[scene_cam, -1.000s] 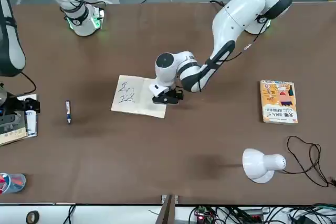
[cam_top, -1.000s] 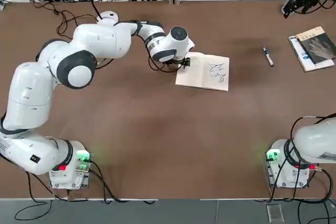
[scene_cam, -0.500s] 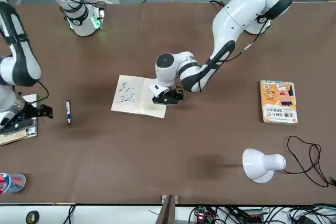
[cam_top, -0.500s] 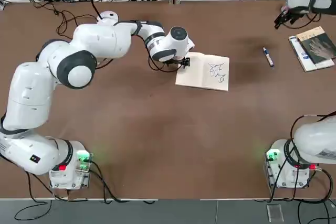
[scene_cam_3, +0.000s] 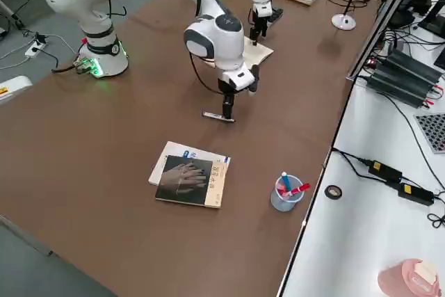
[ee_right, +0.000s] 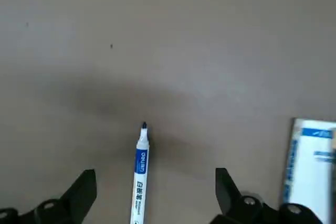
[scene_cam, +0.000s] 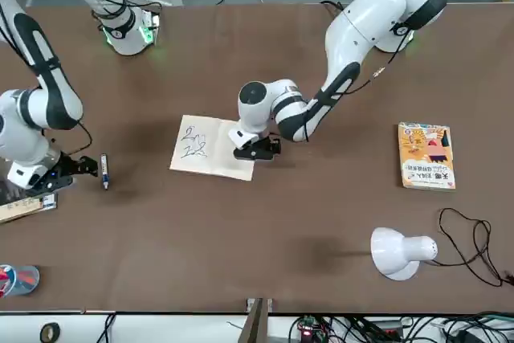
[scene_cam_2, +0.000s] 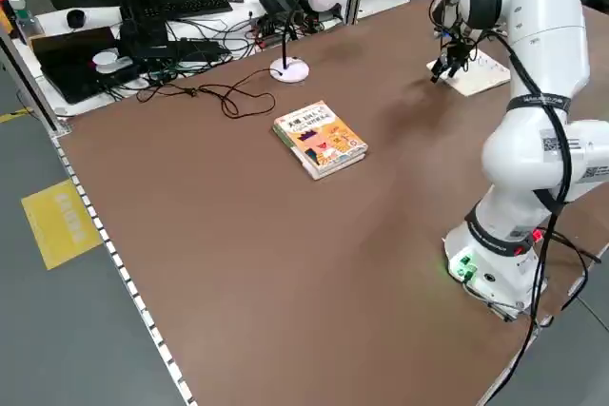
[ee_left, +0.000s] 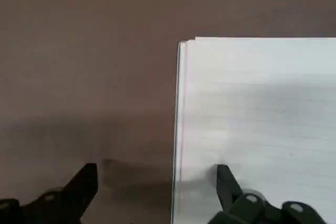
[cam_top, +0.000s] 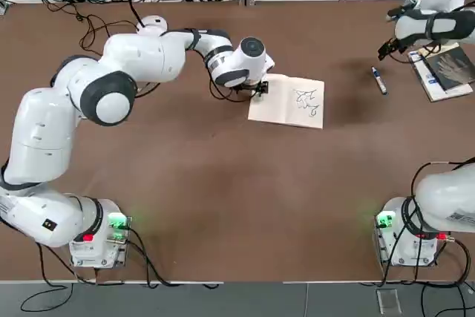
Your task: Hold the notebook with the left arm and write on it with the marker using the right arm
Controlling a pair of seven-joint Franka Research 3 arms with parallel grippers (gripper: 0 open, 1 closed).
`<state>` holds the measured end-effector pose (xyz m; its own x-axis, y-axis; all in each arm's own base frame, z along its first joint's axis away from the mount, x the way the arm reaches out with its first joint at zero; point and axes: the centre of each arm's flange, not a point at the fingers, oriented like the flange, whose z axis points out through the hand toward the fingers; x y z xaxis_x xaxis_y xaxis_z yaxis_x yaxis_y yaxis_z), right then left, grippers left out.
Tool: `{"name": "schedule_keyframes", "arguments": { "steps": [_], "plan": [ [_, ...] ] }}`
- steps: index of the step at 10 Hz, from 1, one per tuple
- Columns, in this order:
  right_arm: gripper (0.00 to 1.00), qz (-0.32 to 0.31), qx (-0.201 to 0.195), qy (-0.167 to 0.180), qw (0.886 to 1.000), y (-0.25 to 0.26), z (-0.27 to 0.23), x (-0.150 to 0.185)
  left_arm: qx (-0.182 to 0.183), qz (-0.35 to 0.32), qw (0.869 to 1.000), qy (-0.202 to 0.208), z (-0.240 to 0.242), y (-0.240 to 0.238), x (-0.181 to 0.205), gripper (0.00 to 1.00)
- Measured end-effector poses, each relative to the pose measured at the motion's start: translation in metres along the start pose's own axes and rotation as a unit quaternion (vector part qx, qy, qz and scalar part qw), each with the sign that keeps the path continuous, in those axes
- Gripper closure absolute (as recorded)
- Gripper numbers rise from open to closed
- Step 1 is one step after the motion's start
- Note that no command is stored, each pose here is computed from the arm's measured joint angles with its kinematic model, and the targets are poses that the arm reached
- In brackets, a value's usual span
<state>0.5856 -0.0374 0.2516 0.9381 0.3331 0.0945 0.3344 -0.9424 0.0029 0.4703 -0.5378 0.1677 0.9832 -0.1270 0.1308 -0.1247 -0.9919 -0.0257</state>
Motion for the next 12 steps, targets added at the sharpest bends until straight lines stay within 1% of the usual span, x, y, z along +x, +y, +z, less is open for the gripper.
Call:
{"name": "schedule_keyframes", "arguments": {
  "steps": [4, 8, 12],
  "plan": [
    [0.00, -0.025, -0.002, 0.011, 1.000, -0.012, 0.025, -0.024, 0.000, 0.003, 1.000, 0.000, 0.000, 0.000, 0.000, 0.00],
    [0.00, -0.036, -0.003, 0.014, 0.999, -0.005, 0.039, -0.048, 0.001, 0.004, 1.000, 0.001, 0.000, -0.001, 0.001, 0.00],
    [0.00, -0.029, 0.004, 0.014, 0.999, -0.007, 0.051, -0.055, 0.001, 0.005, 1.000, 0.001, 0.001, -0.002, 0.002, 0.00]
  ]
}}
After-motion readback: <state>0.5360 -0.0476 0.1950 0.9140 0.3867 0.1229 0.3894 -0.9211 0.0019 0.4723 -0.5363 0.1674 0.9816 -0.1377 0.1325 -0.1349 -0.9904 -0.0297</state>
